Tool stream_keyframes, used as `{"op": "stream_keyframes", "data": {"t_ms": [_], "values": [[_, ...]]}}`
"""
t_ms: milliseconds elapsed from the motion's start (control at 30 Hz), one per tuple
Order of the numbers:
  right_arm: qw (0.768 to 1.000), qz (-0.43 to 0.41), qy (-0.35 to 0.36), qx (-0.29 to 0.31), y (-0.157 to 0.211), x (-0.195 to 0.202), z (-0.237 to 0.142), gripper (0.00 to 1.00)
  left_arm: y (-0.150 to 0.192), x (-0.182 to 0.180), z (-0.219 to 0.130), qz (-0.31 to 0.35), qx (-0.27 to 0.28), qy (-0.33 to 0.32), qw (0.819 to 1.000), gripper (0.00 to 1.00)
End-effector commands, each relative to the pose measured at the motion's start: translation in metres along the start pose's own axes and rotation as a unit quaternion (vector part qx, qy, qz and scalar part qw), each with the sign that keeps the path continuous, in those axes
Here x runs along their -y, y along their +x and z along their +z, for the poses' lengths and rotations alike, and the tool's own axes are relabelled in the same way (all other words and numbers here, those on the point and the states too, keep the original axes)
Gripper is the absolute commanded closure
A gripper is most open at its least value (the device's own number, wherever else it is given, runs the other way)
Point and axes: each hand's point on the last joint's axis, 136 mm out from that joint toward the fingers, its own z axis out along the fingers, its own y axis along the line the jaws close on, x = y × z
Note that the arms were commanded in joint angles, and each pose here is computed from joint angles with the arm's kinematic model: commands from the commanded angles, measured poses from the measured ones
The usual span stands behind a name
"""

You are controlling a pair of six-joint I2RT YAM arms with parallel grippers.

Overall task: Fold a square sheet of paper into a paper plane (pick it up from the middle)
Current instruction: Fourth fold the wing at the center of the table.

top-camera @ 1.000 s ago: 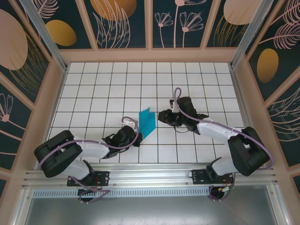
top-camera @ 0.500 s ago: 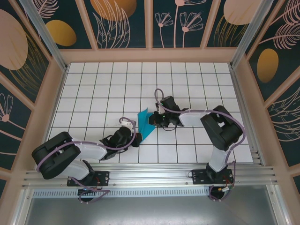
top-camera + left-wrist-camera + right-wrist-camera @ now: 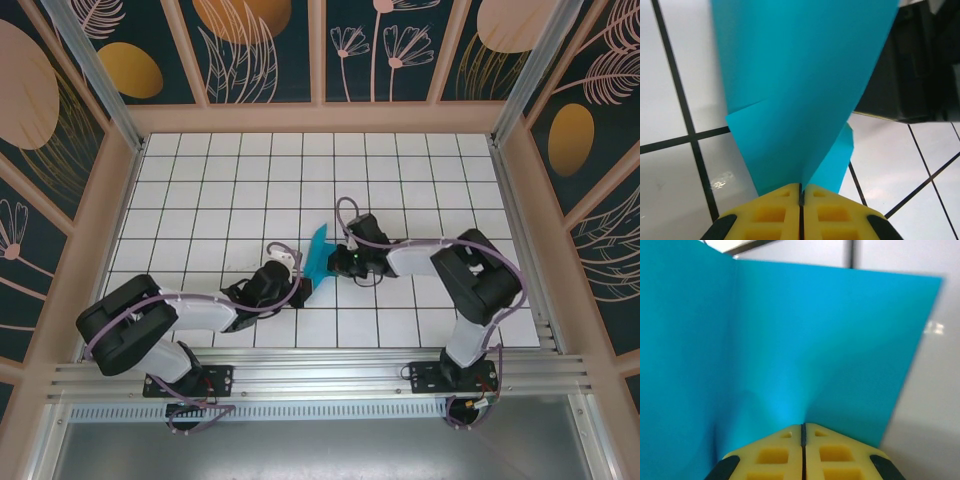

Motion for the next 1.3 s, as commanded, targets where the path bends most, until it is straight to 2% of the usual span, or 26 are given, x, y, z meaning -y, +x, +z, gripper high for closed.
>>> {"op": "stream_keyframes", "data": {"t_ms": [0, 233, 300, 467, 633, 767, 1000, 1133, 1267], "values": [[0.998, 0.029, 0.046, 0.022, 0.004, 0.026, -0.015, 0.90, 0.002, 0.001, 0.004, 0.029, -0.018, -0.003, 0.999, 0.90], [0.997, 0.009, 0.044, 0.068, -0.020, 0.016, -0.053, 0.81, 0.010, 0.001, 0.008, 0.069, -0.054, -0.011, 0.996, 0.89], [0.997, 0.005, 0.023, 0.069, -0.022, 0.006, -0.059, 0.75, 0.011, 0.001, 0.009, 0.071, -0.059, -0.010, 0.996, 0.89], [0.996, 0.013, -0.050, 0.075, -0.013, -0.025, -0.075, 0.54, 0.009, 0.004, 0.013, 0.068, -0.059, -0.006, 0.996, 0.89], [0.992, 0.021, -0.101, 0.072, 0.000, -0.046, -0.081, 0.45, 0.008, 0.006, 0.014, 0.068, -0.057, -0.005, 0.996, 0.89], [0.994, 0.046, -0.076, 0.060, -0.002, -0.046, -0.069, 0.44, 0.009, 0.005, 0.013, 0.070, -0.060, -0.005, 0.996, 0.88], [0.996, 0.075, -0.039, 0.041, -0.009, -0.046, -0.037, 0.51, 0.009, 0.003, 0.013, 0.074, -0.060, -0.011, 0.995, 0.86], [0.996, 0.087, -0.010, 0.034, -0.011, -0.037, -0.026, 0.62, 0.007, 0.001, 0.011, 0.078, -0.058, -0.020, 0.995, 0.83], [0.995, 0.089, -0.014, 0.031, -0.010, -0.038, -0.025, 0.76, 0.007, -0.003, 0.009, 0.083, -0.058, -0.030, 0.994, 0.77]]}}
